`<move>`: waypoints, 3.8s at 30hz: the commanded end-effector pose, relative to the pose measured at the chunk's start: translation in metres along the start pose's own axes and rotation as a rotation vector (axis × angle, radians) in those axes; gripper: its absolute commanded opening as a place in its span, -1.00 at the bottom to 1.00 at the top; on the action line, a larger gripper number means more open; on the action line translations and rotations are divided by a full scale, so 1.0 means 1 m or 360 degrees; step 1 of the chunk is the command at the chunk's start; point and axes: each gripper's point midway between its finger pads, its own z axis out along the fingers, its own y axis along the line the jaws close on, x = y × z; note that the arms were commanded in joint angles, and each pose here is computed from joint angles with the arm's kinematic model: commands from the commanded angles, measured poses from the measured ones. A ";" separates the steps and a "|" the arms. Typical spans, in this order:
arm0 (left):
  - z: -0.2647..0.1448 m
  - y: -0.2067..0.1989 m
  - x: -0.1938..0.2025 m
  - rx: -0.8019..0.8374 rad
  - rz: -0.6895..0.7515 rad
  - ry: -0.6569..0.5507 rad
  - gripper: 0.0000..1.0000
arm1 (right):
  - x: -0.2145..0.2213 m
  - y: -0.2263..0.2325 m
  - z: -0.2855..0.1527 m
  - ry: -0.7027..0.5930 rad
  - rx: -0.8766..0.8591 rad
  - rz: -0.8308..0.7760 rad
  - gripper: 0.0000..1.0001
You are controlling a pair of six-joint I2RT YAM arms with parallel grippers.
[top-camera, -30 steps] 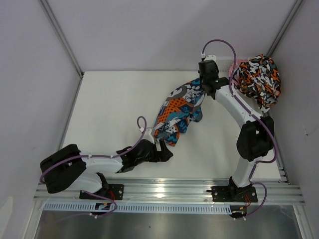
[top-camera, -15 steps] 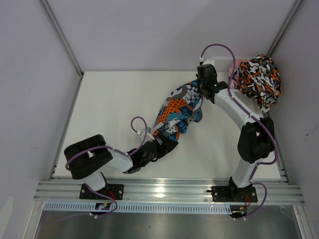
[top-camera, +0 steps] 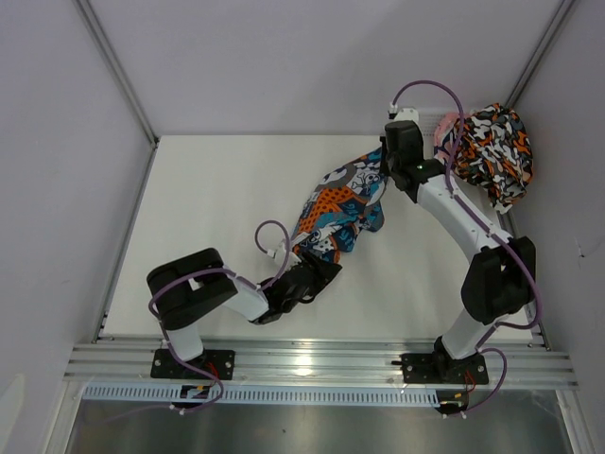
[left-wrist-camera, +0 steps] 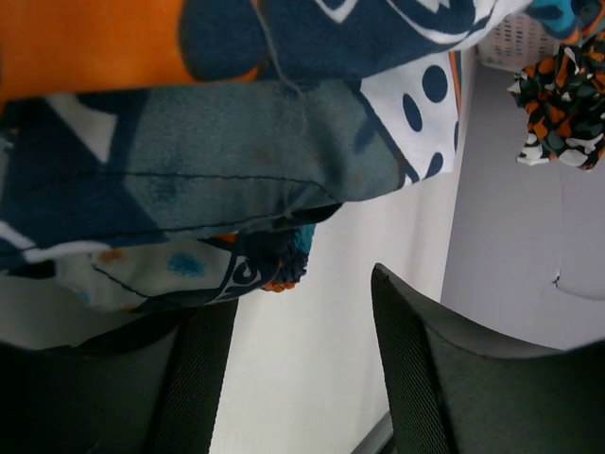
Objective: Fold and stack the shorts
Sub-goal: Flatten the shorts out
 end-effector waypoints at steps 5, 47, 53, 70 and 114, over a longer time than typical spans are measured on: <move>0.005 0.068 -0.038 -0.0367 0.0145 -0.0238 0.13 | -0.028 -0.003 -0.020 -0.0152 -0.0052 0.0103 -1.00; -0.176 -0.073 -0.216 -0.0700 0.1766 -0.0632 -1.00 | -0.146 -0.085 -0.118 -0.0477 -0.0282 0.0955 -1.00; -0.234 -0.133 -0.229 -0.0371 0.1683 -0.0704 -1.00 | -0.167 -0.083 -0.190 -0.0646 -0.0417 0.1029 -1.00; -0.344 -0.159 -0.266 -0.0086 0.1708 -0.0804 -1.00 | -0.144 -0.078 -0.376 -0.0985 -0.0778 0.1145 -1.00; -0.156 0.031 -0.202 -0.0536 0.0979 -0.0130 -1.00 | -0.087 -0.014 0.034 -0.0166 -0.0479 0.1257 -1.00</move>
